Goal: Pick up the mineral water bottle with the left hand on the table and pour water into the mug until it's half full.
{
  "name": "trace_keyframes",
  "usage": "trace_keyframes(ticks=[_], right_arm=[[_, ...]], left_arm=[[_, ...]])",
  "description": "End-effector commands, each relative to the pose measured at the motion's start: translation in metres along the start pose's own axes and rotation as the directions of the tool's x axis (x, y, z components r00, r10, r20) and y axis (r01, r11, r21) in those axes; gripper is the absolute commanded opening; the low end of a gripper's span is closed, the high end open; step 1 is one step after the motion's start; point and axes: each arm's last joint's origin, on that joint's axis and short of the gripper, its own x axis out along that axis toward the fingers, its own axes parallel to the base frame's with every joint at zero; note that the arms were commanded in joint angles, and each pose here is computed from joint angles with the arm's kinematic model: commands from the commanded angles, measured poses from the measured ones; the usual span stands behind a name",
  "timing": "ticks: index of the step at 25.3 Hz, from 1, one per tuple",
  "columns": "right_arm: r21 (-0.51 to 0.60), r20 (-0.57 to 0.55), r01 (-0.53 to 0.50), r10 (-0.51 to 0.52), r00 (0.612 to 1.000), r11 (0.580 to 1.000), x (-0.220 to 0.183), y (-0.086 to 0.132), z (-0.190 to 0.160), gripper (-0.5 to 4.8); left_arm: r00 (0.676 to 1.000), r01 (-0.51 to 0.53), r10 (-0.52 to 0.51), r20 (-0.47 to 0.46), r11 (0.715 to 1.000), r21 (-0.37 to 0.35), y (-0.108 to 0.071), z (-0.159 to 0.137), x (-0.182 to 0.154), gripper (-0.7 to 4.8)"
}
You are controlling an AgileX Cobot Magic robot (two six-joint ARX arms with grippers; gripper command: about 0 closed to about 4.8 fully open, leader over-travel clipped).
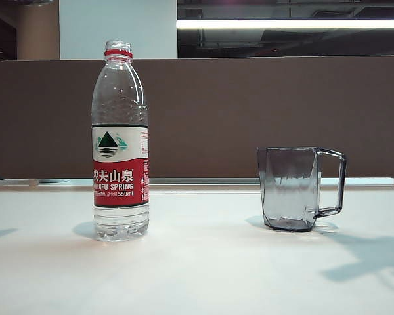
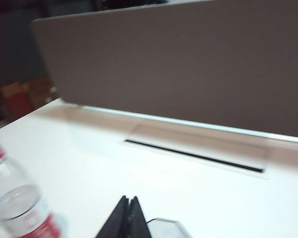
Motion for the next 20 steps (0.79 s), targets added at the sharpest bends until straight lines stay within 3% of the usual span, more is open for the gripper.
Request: trace_keyframes(ticks=[1, 5, 9, 12, 13, 14, 15, 17, 18, 20], right_arm=[[0.000, -0.037, -0.026, 0.026, 0.999, 1.000, 0.000, 0.013, -0.003, -0.09], [0.001, -0.098, -0.115, 0.115, 0.988, 0.993, -0.001, 0.025, -0.010, -0.09], [0.000, -0.113, -0.140, 0.139, 0.984, 0.990, -0.001, 0.030, -0.012, -0.09], [0.000, -0.118, -0.147, 0.146, 0.982, 0.989, -0.001, 0.031, -0.012, -0.09], [0.000, -0.117, -0.147, 0.146, 0.982, 0.989, -0.001, 0.031, -0.012, -0.09], [0.000, -0.117, -0.147, 0.146, 0.982, 0.989, -0.001, 0.031, -0.012, -0.09], [0.000, -0.117, -0.147, 0.146, 0.982, 0.989, -0.001, 0.031, -0.012, -0.09], [0.000, -0.118, -0.147, 0.146, 0.982, 0.989, -0.001, 0.031, -0.012, -0.09], [0.000, -0.117, -0.147, 0.146, 0.982, 0.989, -0.001, 0.031, -0.012, -0.09], [0.000, -0.117, -0.147, 0.146, 0.982, 0.989, -0.001, 0.031, -0.012, -0.09]], left_arm=[[0.998, 0.052, -0.052, -0.044, 0.999, 0.010, -0.008, -0.004, 0.000, -0.05], [0.993, 0.065, -0.065, -0.096, 0.998, 0.003, -0.011, -0.010, 0.000, -0.05], [0.989, 0.061, -0.061, -0.133, 0.998, -0.001, -0.010, -0.013, -0.001, -0.05], [0.988, 0.053, -0.059, -0.145, 0.998, -0.046, -0.010, -0.014, -0.001, -0.02], [0.988, 0.051, -0.059, -0.145, 0.997, -0.059, -0.010, -0.014, -0.001, 0.24], [0.988, 0.050, -0.059, -0.145, 0.997, -0.065, -0.010, -0.014, -0.001, 0.85], [0.987, 0.050, -0.059, -0.146, 0.997, -0.066, -0.010, -0.014, -0.001, 1.74], [0.986, 0.048, -0.058, -0.156, 0.997, -0.066, -0.010, -0.016, -0.001, 4.25], [0.985, 0.048, -0.058, -0.160, 0.997, -0.065, -0.010, -0.016, -0.001, 4.79], [0.983, 0.048, -0.056, -0.175, 0.998, -0.051, -0.009, -0.020, -0.001, 4.79]])
